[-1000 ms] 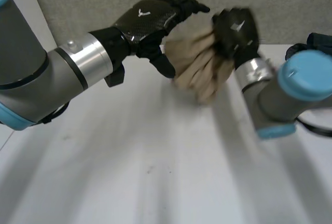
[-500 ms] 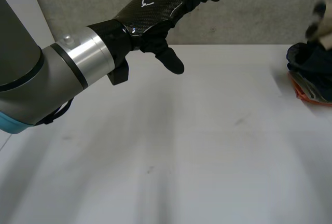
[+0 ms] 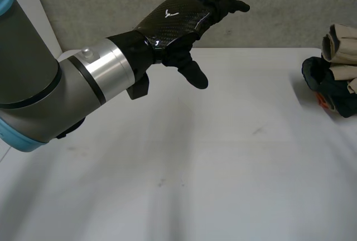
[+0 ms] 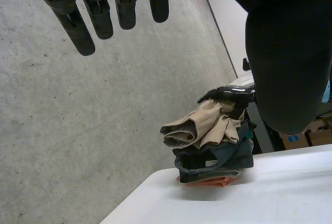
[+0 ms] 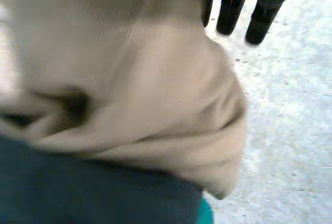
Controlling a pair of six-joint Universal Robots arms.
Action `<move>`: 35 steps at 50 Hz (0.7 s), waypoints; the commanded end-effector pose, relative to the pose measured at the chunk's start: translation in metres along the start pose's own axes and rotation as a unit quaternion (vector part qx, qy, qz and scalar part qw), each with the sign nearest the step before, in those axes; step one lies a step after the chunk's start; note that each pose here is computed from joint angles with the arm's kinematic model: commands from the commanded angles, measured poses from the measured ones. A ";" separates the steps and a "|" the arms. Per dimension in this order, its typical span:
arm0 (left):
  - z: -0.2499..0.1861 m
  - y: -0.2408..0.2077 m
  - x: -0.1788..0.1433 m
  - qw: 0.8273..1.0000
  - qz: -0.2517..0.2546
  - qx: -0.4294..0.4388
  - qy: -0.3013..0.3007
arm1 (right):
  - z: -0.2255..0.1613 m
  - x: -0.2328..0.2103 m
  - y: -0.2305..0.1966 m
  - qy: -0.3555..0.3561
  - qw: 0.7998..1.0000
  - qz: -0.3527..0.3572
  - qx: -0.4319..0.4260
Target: Fold the laundry.
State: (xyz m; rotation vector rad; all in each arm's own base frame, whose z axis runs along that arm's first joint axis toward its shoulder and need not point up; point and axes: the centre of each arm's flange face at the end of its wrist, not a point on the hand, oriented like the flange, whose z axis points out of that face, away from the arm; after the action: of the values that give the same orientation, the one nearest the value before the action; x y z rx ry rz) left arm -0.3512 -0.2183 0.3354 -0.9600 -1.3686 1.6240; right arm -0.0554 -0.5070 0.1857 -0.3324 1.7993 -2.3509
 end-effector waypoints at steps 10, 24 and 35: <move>-0.002 -0.008 0.009 1.000 0.000 0.008 0.009 | -0.067 0.049 -0.072 0.201 0.962 -0.139 -0.121; -0.011 -0.035 0.004 0.999 0.017 0.038 -0.034 | -0.057 0.027 -0.201 0.322 0.906 -0.274 -0.003; -0.034 -0.043 -0.033 0.981 0.024 0.042 -0.190 | -0.050 -0.171 -0.218 0.116 0.972 -0.197 0.059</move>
State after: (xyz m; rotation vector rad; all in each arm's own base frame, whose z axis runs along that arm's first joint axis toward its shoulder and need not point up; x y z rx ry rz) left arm -0.3284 -0.2121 0.3751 -0.8050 -1.3896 1.8299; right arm -0.0151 -0.3883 0.3930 -0.2237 1.9497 -3.1259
